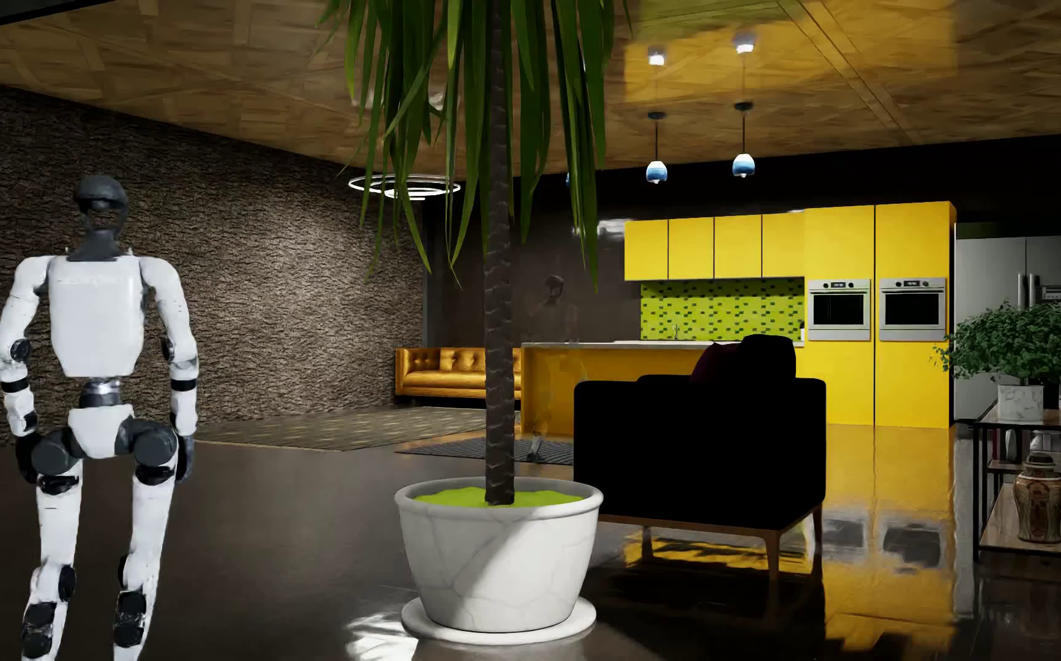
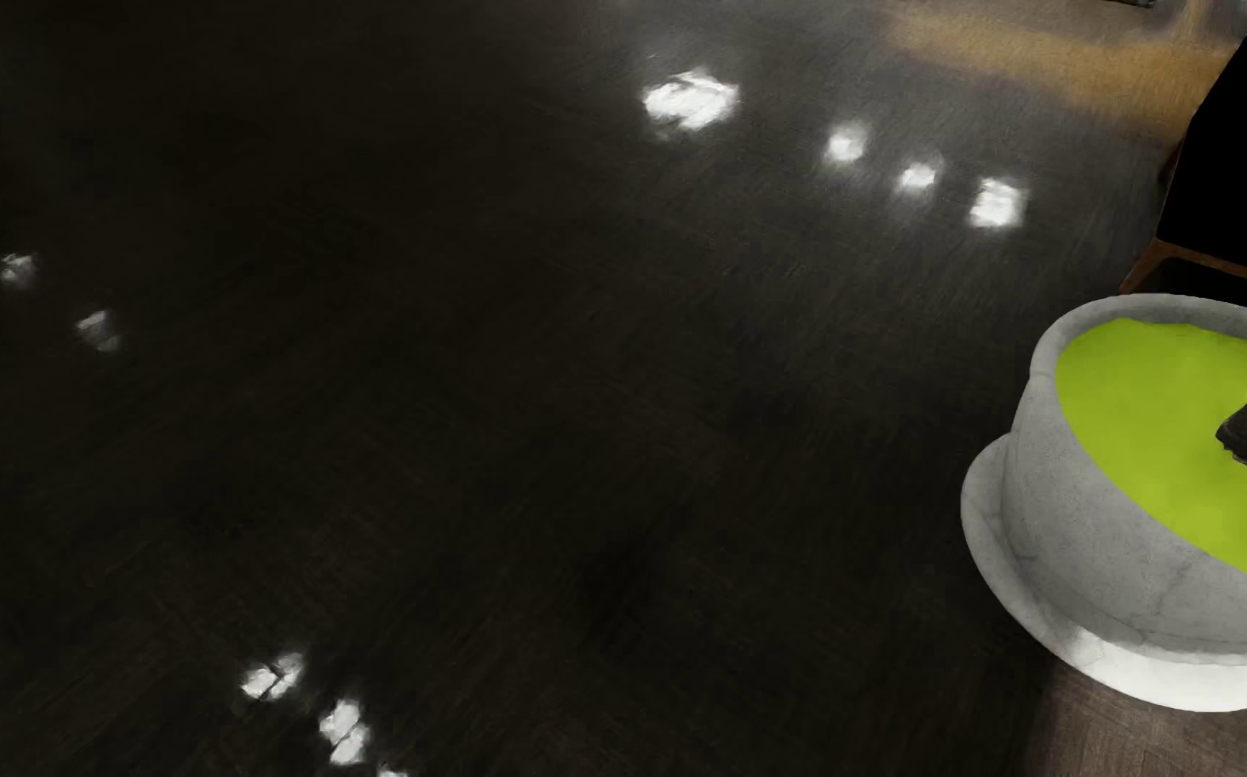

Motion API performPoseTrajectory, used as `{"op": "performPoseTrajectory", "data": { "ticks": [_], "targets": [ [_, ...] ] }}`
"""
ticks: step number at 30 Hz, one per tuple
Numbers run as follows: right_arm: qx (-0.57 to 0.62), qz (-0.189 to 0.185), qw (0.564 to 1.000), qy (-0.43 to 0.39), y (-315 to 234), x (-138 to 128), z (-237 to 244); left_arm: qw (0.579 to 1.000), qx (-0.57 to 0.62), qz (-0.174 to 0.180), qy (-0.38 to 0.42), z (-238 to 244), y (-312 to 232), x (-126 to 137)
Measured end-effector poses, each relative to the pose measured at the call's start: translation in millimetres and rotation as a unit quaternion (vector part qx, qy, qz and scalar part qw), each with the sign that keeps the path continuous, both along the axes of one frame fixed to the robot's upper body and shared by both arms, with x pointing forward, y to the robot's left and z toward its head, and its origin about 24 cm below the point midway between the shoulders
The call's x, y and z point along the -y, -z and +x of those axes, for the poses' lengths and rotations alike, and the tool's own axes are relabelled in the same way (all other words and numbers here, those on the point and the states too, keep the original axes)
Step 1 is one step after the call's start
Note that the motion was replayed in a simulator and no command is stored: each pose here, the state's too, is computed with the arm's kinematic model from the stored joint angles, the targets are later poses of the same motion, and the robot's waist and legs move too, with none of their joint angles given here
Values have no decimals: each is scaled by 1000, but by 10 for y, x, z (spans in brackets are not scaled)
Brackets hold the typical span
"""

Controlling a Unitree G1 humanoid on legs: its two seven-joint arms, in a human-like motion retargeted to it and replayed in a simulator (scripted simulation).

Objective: Go to the counter

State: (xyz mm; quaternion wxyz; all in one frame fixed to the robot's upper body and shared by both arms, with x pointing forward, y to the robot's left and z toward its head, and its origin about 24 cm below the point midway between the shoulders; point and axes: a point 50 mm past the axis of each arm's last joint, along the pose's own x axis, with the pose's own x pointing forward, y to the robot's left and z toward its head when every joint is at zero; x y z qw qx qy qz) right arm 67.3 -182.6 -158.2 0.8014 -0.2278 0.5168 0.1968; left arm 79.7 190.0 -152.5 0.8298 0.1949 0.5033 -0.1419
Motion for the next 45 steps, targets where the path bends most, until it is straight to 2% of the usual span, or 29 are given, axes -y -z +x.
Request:
{"op": "performPoseTrajectory", "data": {
  "ticks": [4,9,16,21,26,28,33,35,37,40,45],
  "targets": [
    [1,11,1000,-15,-1,-89,-4,1000,-15,6,-4,-124,16,-51],
    [27,5,998,-49,-73,-33,136,998,-58,13,-3,-426,64,-87],
    [67,-5,997,-41,-138,-3,511,989,-137,50,-15,-877,112,-295],
    [5,-11,998,-62,-7,-21,116,986,-153,58,-8,-954,115,-334],
    [-47,-14,998,-50,49,26,-301,995,-95,36,0,-588,103,-205],
    [-51,-12,998,-16,38,72,-391,998,-54,24,3,-358,57,-149],
    [-79,-14,996,-25,32,101,-639,998,45,27,22,248,-146,-224],
    [-91,-17,995,-30,35,116,-715,998,53,32,5,310,-166,-280],
    [-102,-22,994,-38,52,118,-753,999,22,27,-13,123,-80,-248],
    [-78,-23,996,-31,50,126,-569,999,-29,28,5,-181,18,-193],
    [41,-16,998,-38,-120,147,230,997,-71,31,7,-527,44,-220]
  ]
}}
